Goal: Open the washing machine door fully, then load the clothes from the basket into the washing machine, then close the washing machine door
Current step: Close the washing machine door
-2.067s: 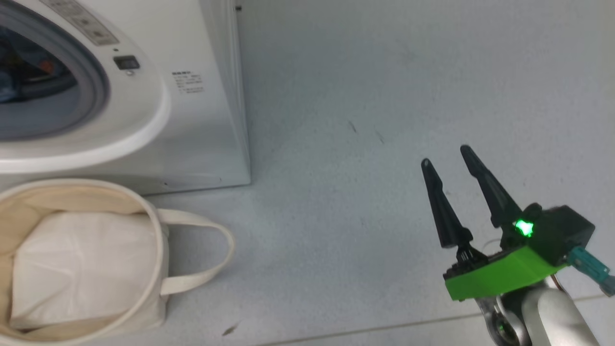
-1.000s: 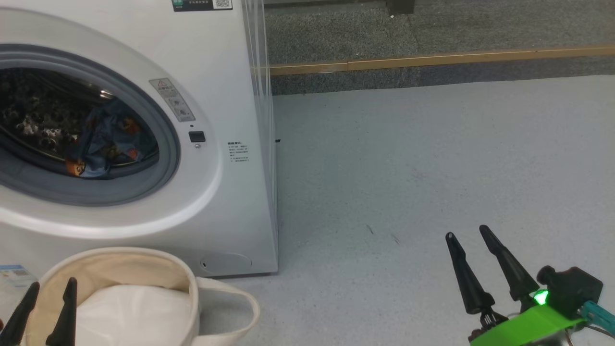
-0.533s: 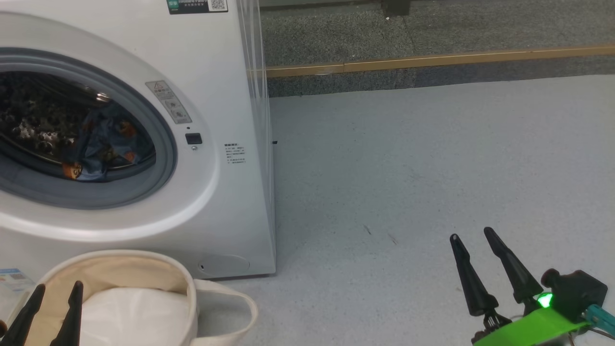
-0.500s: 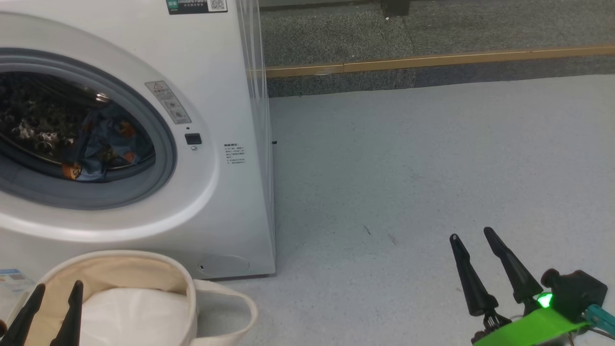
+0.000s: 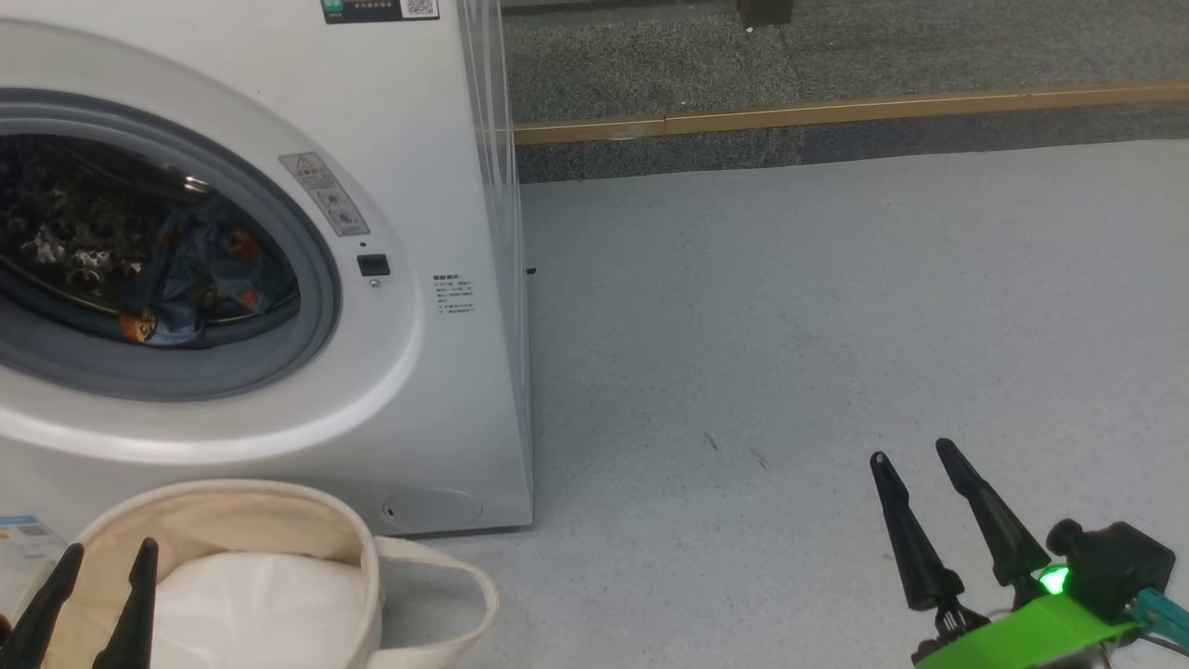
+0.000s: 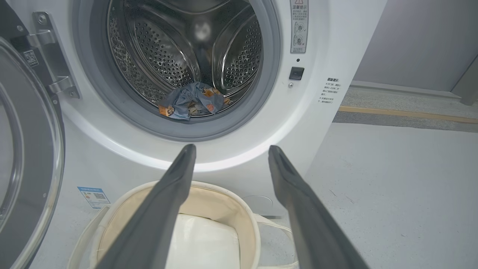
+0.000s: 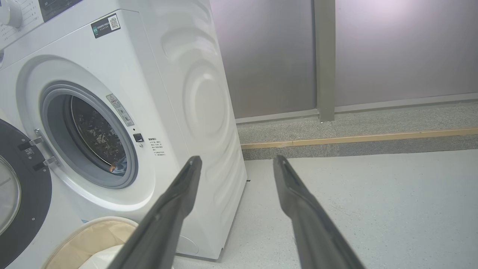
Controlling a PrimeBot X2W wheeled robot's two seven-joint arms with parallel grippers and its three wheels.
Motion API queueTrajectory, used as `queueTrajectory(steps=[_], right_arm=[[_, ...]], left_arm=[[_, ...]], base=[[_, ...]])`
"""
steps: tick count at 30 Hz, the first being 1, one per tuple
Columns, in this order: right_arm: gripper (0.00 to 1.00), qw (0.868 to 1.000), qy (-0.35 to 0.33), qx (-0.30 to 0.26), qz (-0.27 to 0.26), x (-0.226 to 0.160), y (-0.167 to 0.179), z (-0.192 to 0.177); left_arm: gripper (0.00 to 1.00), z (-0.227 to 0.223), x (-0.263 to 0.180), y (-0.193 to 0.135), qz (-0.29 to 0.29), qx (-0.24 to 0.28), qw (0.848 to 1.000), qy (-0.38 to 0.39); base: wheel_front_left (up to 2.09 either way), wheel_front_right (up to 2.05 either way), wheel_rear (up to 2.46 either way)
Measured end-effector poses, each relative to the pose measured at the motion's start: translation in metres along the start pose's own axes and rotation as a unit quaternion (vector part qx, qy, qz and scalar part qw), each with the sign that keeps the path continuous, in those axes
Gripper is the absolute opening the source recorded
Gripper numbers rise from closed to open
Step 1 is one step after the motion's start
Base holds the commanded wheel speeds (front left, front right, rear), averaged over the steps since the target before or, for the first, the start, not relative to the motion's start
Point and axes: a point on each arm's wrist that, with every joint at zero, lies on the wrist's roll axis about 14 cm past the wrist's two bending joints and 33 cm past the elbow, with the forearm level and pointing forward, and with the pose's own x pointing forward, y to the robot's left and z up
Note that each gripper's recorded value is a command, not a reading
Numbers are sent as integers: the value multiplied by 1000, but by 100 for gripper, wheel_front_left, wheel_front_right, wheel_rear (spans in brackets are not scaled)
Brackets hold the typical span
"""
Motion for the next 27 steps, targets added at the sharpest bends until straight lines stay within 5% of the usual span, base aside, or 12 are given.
queueTrajectory(steps=[13, 27], right_arm=[[100, 1000, 1, 0, 1, 0, 1, -1], [100, 1000, 5, 1, 4, 3, 2, -4]], left_arm=[[100, 1, -1, 0, 3, 1, 1000, -1], [100, 0, -2, 4, 7, 3, 1000, 2]], base=[[-43, 32, 12], [-198, 177, 21]])
